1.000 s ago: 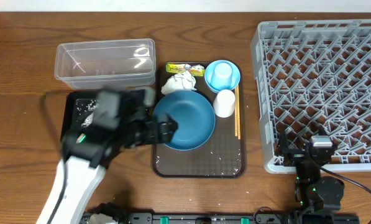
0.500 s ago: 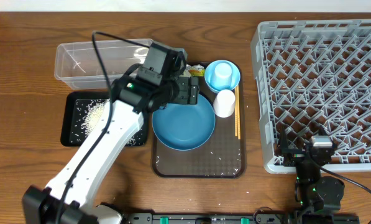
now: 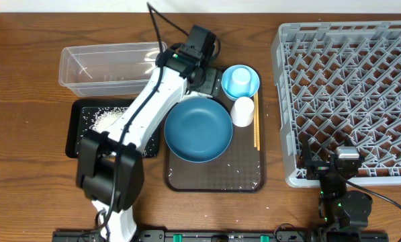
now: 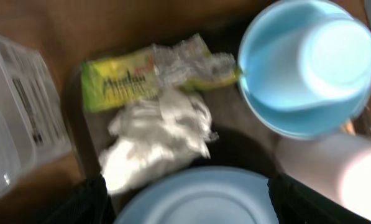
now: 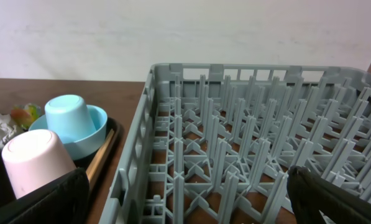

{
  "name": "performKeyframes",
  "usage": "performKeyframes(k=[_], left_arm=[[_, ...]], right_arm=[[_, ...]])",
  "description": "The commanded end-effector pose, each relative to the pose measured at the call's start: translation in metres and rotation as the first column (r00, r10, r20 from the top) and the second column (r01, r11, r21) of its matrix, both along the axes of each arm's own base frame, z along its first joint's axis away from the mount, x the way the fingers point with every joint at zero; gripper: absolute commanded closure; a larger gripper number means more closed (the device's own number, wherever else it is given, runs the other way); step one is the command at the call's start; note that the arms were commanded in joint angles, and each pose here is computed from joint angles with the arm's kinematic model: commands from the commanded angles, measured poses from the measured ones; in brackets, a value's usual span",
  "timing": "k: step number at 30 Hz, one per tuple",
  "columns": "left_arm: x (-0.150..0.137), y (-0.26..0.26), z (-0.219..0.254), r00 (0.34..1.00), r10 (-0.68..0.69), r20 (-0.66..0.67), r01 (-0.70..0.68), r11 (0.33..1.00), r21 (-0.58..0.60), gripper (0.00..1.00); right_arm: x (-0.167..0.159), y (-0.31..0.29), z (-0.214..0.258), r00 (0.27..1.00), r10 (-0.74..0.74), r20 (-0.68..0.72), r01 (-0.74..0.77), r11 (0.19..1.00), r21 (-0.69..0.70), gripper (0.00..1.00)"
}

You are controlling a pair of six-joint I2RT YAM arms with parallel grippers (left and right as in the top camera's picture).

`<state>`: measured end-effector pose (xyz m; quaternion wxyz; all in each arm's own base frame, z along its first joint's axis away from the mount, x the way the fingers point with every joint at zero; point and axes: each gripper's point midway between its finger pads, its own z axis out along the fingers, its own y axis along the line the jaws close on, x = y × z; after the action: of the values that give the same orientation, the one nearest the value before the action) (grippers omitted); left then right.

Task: Sort waste into correct bins and load items into the dishwasher rack
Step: 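Reach the left gripper to the tissue and Pandan wrapper at tray top, then grasp the white tissue with the left gripper, drop it in clear container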

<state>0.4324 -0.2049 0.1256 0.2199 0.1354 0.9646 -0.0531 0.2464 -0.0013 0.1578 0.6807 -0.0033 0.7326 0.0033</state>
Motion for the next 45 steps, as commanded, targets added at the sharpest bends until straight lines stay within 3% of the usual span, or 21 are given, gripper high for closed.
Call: performKeyframes(k=[1, 23, 31, 36, 42, 45], left_arm=[[0.019, 0.013, -0.007, 0.999, 0.031, 0.035, -0.033, 0.998, 0.057, 0.14], [0.003, 0.016, -0.080, 0.982, 0.084, -0.170, -0.074, 0.995, 0.067, 0.19], [-0.003, 0.020, -0.095, 0.973, 0.101, -0.207, -0.083, 0.992, 0.093, 0.55], [-0.003, 0.020, -0.080, 0.977, 0.100, -0.186, -0.086, 0.993, 0.085, 0.78], [-0.007, 0.022, -0.039, 0.982, 0.121, -0.142, -0.115, 0.992, 0.049, 0.94], [-0.013, 0.025, -0.023, 0.982, 0.134, -0.134, -0.129, 0.991, 0.039, 0.94]], right_arm=[[0.000, -0.001, -0.001, 1.000, -0.008, 0.001, 0.008, 1.000, 0.017, 0.01], [0.000, -0.001, -0.001, 1.000, -0.008, 0.001, 0.008, 1.000, 0.017, 0.01], [0.000, -0.001, -0.001, 1.000, -0.008, 0.001, 0.008, 1.000, 0.017, 0.01], [0.000, -0.001, -0.001, 1.000, -0.008, 0.001, 0.008, 1.000, 0.017, 0.01], [0.000, -0.001, -0.001, 1.000, -0.008, 0.001, 0.008, 1.000, 0.017, 0.01], [0.000, -0.001, -0.001, 1.000, -0.008, 0.001, 0.008, 1.000, 0.017, 0.01]])
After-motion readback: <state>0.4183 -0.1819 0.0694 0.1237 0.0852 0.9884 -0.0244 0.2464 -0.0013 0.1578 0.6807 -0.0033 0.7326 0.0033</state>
